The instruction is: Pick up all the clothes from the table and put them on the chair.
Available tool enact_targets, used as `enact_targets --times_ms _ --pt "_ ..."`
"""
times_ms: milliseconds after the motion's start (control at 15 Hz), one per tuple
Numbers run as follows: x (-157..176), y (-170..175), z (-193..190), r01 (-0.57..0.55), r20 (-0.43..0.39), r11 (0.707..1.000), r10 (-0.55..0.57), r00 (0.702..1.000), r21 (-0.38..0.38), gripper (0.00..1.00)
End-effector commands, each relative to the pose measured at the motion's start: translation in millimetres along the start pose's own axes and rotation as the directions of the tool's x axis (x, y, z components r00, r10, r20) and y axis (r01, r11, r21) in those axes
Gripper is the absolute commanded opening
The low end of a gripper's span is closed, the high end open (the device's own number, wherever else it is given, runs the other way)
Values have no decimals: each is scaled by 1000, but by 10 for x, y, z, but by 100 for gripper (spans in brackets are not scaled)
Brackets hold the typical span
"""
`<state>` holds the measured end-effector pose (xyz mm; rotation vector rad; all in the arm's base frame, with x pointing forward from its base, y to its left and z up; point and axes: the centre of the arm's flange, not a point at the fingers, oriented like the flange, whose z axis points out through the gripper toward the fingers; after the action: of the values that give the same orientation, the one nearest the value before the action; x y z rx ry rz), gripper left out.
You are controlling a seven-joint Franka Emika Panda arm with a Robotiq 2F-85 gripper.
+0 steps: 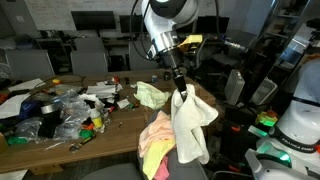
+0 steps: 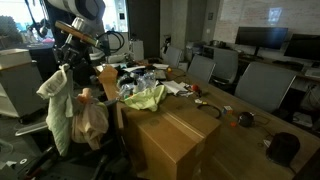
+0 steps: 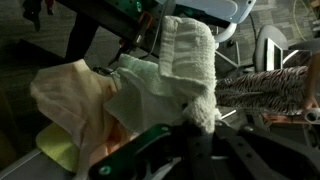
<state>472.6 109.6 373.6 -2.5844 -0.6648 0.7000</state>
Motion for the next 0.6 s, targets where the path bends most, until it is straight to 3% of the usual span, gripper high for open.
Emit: enact_targets --times_ms 0,533 --pt "160 -137 -26 -42 7 996 42 999 -73 2" --pt "463 -472 101 -117 54 965 133 990 -236 2"
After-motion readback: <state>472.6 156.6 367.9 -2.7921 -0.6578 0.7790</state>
